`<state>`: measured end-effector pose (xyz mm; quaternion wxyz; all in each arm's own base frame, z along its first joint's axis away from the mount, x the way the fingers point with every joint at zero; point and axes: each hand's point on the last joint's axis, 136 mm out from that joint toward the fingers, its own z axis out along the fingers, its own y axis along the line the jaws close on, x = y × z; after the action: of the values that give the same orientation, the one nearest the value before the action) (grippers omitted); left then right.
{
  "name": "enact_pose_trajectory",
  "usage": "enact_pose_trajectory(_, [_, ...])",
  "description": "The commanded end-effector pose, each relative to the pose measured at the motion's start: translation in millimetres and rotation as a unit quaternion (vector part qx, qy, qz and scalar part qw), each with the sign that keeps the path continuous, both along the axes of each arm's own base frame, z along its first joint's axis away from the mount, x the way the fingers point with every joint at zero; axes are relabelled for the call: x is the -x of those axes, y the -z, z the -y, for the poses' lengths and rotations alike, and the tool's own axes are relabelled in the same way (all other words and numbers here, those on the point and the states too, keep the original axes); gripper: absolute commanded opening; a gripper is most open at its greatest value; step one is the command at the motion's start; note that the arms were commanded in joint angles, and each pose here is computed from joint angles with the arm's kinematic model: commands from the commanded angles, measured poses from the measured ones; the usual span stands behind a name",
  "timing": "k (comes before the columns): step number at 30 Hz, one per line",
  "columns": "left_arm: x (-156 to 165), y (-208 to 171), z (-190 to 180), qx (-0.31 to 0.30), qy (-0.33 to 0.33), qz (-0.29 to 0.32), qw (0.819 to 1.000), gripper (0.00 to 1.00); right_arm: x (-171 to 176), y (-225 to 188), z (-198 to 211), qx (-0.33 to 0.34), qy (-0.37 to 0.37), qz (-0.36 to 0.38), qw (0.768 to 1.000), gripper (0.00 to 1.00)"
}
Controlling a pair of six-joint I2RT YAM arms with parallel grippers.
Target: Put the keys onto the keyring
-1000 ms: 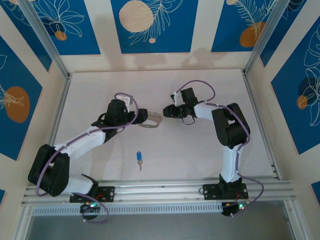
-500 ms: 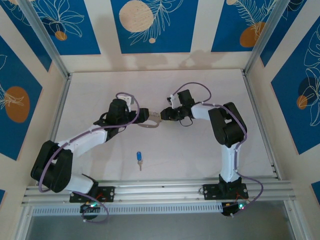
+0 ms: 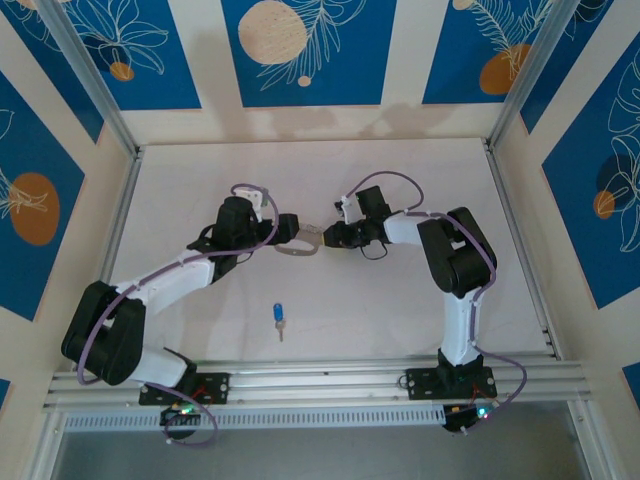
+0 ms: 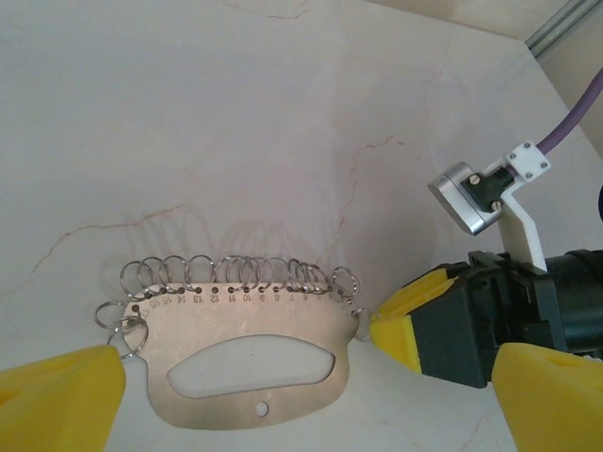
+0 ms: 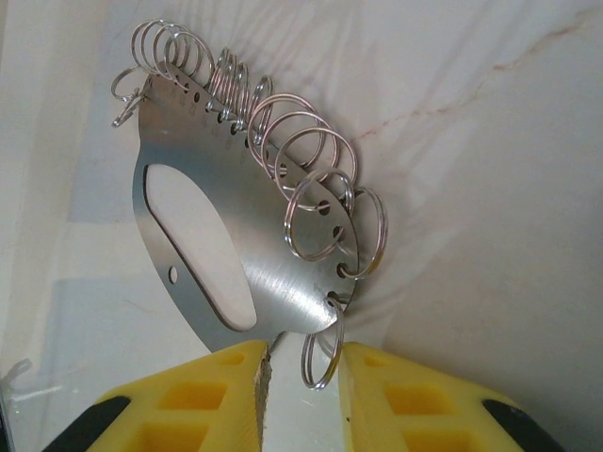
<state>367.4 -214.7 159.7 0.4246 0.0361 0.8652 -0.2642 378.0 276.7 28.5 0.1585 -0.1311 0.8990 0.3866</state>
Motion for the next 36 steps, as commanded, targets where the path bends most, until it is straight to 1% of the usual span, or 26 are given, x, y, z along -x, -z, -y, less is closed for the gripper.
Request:
enact_pose_trajectory(1, [-0.7, -8.5, 7.4, 0.017, 0.009, 0.008, 1.000, 1.00, 11.4, 6.8, 4.4, 0.011, 0.001, -0.018, 1.000, 0.28])
enact_pose_trajectory(12, [1.1, -6.9, 7.2, 0.019, 0.010, 0.006, 1.000, 1.00, 3.1, -2.2, 10.4, -0.013, 0.023, -0.025, 0.999, 0.27])
enact_pose_trajectory(15, [0.9, -6.5, 7.3, 0.019, 0.010, 0.005, 1.000, 1.00, 2.3, -4.8, 10.7, -0.018, 0.024, -0.025, 0.999, 0.23])
enact_pose_trajectory(21, [1.1, -4.8, 8.2, 0.019, 0.012, 0.004, 1.000, 1.00, 2.8, -6.9, 10.4, -0.021, 0.024, -0.025, 0.999, 0.20])
enact_pose_trajectory(25, [1.5, -3.9, 8.3, 0.020, 0.013, 0.003, 1.000, 1.00, 1.9, -7.5, 9.8, -0.025, 0.025, -0.027, 0.999, 0.20])
enact_pose_trajectory(30, [2.0, -2.8, 8.3, 0.019, 0.014, 0.002, 1.000, 1.00, -0.1, -9.1, 6.2, -0.032, 0.025, -0.029, 0.999, 0.24])
enact_pose_trajectory(36, [3.4, -3.3, 7.2, 0.018, 0.014, 0.003, 1.000, 1.00, -0.8, -8.0, 3.1, -0.033, 0.022, -0.031, 0.999, 0.24])
